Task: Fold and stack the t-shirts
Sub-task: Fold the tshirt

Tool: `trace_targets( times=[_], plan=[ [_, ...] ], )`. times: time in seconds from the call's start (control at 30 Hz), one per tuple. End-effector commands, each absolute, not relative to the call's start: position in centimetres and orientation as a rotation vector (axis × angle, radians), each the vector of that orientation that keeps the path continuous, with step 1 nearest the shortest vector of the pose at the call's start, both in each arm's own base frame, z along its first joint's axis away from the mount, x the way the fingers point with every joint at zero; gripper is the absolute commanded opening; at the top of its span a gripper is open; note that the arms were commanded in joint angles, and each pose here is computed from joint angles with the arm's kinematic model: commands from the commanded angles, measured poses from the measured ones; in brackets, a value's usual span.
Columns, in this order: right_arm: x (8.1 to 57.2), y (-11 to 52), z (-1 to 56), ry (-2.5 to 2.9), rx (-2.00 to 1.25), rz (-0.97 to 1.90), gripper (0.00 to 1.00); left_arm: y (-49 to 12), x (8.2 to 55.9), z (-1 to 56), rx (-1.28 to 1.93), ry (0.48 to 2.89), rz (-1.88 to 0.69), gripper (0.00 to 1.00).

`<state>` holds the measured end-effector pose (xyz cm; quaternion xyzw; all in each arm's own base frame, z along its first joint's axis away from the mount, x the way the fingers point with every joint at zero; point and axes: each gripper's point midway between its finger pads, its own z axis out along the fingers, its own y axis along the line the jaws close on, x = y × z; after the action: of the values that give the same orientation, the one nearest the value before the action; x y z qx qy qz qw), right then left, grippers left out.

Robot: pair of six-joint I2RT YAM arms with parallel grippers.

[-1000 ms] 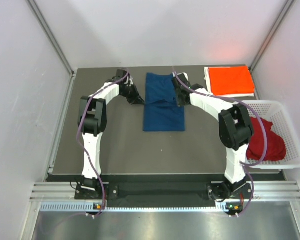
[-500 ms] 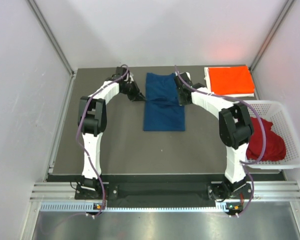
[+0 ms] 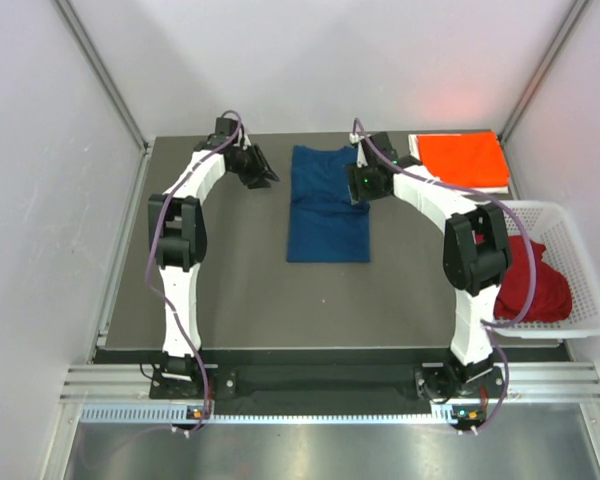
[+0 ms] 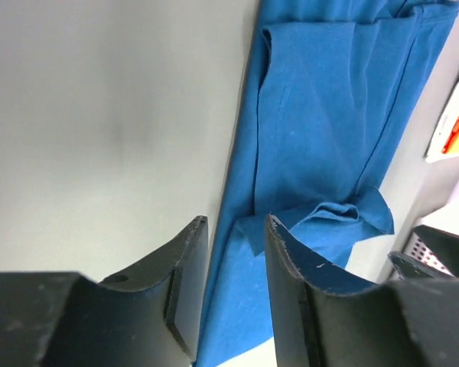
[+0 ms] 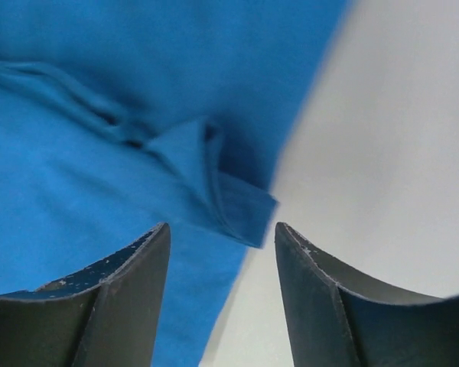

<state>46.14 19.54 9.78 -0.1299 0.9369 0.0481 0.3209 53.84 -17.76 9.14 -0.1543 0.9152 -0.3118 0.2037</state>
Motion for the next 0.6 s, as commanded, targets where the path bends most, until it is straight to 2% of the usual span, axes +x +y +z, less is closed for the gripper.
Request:
trace_targets(
  times=[0.0, 0.17, 0.27, 0.57],
  plan=[
    [46.9, 22.0, 14.9, 2.334, -0.520, 0.456, 0.58, -17.8, 52.2, 13.8, -0.320, 2.501, -0.787, 0.40],
    [47.0, 23.0, 13.5, 2.348, -0.619, 0.748, 0.63, -20.4, 47.7, 11.6, -0.261, 2.518, -0.861, 0.37],
    [47.7, 22.4, 12.1, 2.399, -0.597, 0.768, 0.63, -21.2, 45.9, 9.8, -0.253, 2.558, -0.892, 0.37],
    [47.8, 23.8, 9.6, 2.450, -0.580, 0.954, 0.62, -22.7, 45.5, 8.1, -0.223, 2.592, -0.920, 0.37]
  ],
)
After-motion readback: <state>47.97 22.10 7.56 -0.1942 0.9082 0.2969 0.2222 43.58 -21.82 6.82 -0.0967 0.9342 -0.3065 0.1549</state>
